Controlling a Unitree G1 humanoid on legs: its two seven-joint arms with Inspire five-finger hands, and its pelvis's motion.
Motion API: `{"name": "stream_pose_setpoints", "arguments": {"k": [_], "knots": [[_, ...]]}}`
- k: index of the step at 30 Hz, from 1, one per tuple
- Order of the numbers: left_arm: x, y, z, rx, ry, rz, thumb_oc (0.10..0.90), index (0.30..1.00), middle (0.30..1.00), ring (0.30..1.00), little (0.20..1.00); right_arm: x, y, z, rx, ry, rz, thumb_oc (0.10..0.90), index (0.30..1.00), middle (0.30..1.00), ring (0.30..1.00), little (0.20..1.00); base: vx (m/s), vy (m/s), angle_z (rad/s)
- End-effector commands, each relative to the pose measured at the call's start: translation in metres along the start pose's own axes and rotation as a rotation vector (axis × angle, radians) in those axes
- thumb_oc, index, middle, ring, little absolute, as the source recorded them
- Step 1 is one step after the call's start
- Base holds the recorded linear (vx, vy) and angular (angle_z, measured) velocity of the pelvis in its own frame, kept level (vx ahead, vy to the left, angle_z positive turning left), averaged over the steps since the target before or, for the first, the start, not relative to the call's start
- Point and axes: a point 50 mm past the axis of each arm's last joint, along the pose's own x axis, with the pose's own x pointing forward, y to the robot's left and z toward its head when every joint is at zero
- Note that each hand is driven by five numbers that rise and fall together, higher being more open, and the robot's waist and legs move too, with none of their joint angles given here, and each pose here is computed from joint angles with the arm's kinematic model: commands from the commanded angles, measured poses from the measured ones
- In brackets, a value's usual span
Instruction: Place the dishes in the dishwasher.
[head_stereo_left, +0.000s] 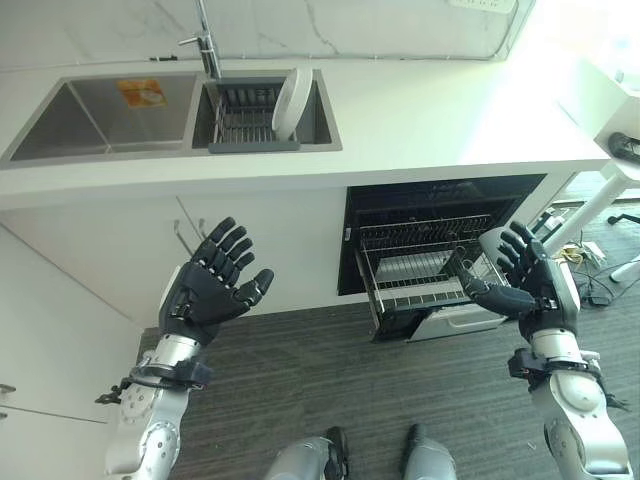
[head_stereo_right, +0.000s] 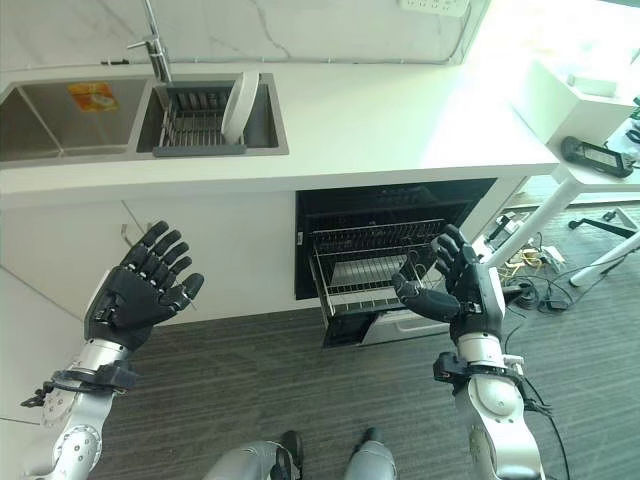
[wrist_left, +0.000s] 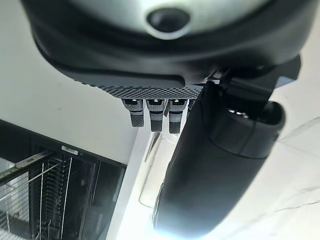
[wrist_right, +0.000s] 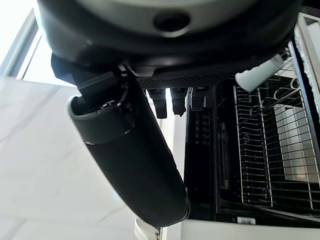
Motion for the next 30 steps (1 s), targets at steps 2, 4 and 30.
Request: {"name": "stream_pose_setpoints", "arguments": {"k": [2, 4, 30], "knots": [[0.017, -0.038, 0.046, 0.035, -0.289, -0.171, 0.800, 0.900, 0.900, 0.900, 0.900, 0.018, -0.018, 0.060, -0.042, -0.318, -0.036, 0.800, 0.900, 0.900, 0.900, 0.900, 0.04, -0.011, -0.17], [0.018, -0.042, 0.044, 0.053, -0.294, -0.181, 0.800, 0.900, 0.900, 0.900, 0.900, 0.018, -0.018, 0.061, -0.043, -0.324, -0.034, 0.800, 0.900, 0.900, 0.900, 0.900, 0.04, -0.069, 0.14], [0.022, -0.050, 0.042, -0.037, -0.340, -0.183, 0.800, 0.900, 0.900, 0.900, 0.900, 0.027, -0.007, 0.068, -0.099, -0.324, 0.050, 0.800, 0.900, 0.900, 0.900, 0.900, 0.07, -0.107, 0.06]]}}
